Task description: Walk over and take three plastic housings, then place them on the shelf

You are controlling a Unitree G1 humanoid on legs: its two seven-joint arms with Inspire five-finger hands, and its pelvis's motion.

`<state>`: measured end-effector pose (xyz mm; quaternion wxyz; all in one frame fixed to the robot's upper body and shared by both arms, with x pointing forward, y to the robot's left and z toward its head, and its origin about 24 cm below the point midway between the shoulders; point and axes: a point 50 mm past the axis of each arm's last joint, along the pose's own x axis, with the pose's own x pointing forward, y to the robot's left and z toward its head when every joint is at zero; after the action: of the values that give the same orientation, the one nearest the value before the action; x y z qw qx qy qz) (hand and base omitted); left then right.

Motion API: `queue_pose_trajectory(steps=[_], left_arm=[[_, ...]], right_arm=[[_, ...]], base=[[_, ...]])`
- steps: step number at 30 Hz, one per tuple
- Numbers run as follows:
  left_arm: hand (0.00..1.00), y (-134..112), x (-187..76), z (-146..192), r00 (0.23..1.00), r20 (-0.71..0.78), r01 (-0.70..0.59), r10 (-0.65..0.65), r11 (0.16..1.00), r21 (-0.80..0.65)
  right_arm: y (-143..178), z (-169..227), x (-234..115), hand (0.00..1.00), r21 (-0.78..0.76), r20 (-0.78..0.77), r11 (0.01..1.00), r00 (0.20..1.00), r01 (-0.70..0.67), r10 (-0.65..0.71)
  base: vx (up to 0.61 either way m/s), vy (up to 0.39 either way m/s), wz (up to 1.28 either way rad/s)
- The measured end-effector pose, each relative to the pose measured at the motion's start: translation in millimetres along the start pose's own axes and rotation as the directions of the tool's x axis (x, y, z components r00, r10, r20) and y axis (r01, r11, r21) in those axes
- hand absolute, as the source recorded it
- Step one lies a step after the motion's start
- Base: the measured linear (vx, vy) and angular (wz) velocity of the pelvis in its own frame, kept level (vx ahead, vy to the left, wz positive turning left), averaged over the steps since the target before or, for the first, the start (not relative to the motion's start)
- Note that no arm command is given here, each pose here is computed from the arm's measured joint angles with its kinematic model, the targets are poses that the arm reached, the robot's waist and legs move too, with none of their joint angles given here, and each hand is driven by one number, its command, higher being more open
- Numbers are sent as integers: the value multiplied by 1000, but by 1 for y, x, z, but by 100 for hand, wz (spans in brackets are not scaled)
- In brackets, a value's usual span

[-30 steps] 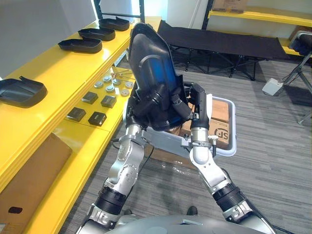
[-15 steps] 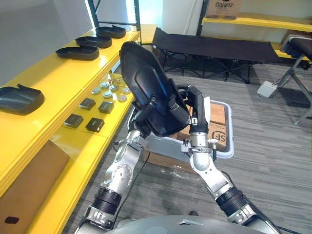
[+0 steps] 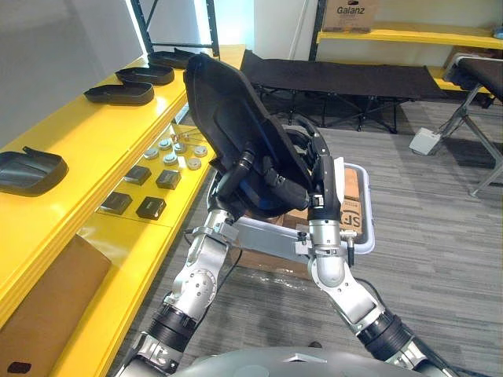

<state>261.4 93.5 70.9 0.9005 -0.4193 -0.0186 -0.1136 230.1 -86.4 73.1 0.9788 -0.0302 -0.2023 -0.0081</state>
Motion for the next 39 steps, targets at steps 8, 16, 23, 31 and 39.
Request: queue_pose_trajectory(steps=[8, 16, 23, 31, 39], left_arm=[[0, 28, -28, 56, 889, 382, -361, 253, 900, 243], [0, 73, -85, 94, 593, 649, -743, 477, 634, 213], [0, 59, -93, 105, 608, 708, -728, 360, 610, 314], [0, 68, -111, 90, 694, 616, -686, 373, 602, 408], [0, 58, -107, 66, 855, 438, -488, 277, 716, 499]], right_arm=[[-31, -11, -19, 100, 237, -204, 958, 972, 161, -113], [-92, -22, -45, 100, 416, -249, 890, 965, 187, -87], [-117, -41, -66, 100, 448, -339, 831, 923, 330, -184], [-109, -57, -73, 100, 446, -405, 826, 901, 345, -158], [-105, -66, -69, 100, 378, -457, 856, 875, 353, -159]], base=[[0, 0, 0], [1, 0, 0], [-2, 2, 0], [28, 8, 17], [-2, 20, 149]])
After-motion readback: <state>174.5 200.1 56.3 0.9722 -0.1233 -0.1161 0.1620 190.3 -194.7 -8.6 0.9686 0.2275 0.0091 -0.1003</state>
